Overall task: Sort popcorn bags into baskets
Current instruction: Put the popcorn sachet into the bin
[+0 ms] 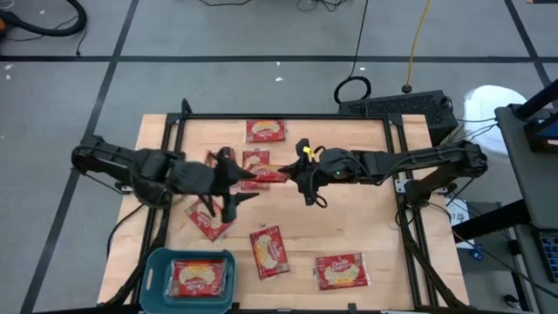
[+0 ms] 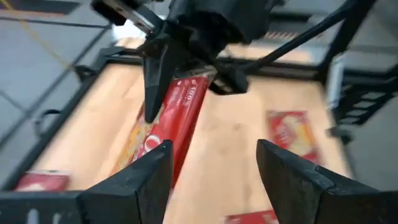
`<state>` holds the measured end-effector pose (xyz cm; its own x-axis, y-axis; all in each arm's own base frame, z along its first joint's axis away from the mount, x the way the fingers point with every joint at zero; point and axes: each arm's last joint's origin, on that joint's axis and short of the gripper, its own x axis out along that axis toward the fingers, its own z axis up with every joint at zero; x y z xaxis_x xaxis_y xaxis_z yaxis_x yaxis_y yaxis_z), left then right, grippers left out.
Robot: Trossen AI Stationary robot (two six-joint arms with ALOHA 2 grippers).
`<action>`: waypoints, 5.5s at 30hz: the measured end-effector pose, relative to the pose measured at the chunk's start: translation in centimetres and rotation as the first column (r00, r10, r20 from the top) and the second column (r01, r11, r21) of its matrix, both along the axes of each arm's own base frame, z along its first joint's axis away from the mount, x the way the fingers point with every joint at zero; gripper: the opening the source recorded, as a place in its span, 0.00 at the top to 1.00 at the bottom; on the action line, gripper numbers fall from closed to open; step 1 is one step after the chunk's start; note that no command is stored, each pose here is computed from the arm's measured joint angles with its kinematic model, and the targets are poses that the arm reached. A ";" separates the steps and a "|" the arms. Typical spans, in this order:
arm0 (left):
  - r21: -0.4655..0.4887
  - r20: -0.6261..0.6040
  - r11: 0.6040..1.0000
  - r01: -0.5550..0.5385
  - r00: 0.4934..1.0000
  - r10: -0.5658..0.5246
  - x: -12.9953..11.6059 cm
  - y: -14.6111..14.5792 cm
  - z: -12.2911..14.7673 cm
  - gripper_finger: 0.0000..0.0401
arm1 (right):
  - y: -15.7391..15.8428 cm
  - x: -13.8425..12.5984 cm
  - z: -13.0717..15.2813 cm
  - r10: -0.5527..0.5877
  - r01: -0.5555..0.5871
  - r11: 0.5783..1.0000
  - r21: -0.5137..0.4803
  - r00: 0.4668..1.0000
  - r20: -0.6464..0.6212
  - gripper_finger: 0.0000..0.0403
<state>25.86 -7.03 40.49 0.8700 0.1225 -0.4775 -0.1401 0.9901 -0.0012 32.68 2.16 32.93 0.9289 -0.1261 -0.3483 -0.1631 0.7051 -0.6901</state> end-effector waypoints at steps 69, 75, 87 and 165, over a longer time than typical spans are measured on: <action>-0.079 -0.747 0.996 0.038 0.660 -0.084 -10.1 -17.3 -11.0 0.92 | 2.1 -0.8 -2.5 -0.269 0.438 0.216 0.873 0.886 -0.378 0.68; -0.015 -0.757 0.999 0.039 0.652 -0.037 -9.4 -18.2 -12.7 0.92 | 2.2 -0.8 -2.4 -0.258 0.438 0.179 0.881 0.885 -0.388 0.68; 0.071 -0.791 0.996 0.049 0.612 0.026 -8.7 -20.0 -15.9 0.91 | 2.2 -0.8 -2.4 -0.258 0.434 0.169 0.885 0.886 -0.386 0.68; -0.225 -0.321 0.701 -0.677 0.730 0.603 -2.7 1.8 -4.3 0.82 | -12.8 1.5 -6.6 -0.083 0.243 0.660 0.711 0.964 -0.252 0.68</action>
<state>23.13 -5.23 36.16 0.5097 0.4278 -0.7464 -0.7729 0.6088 -0.1789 34.19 -10.61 26.30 0.8278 0.0998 -0.5521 -0.0601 0.9942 0.0896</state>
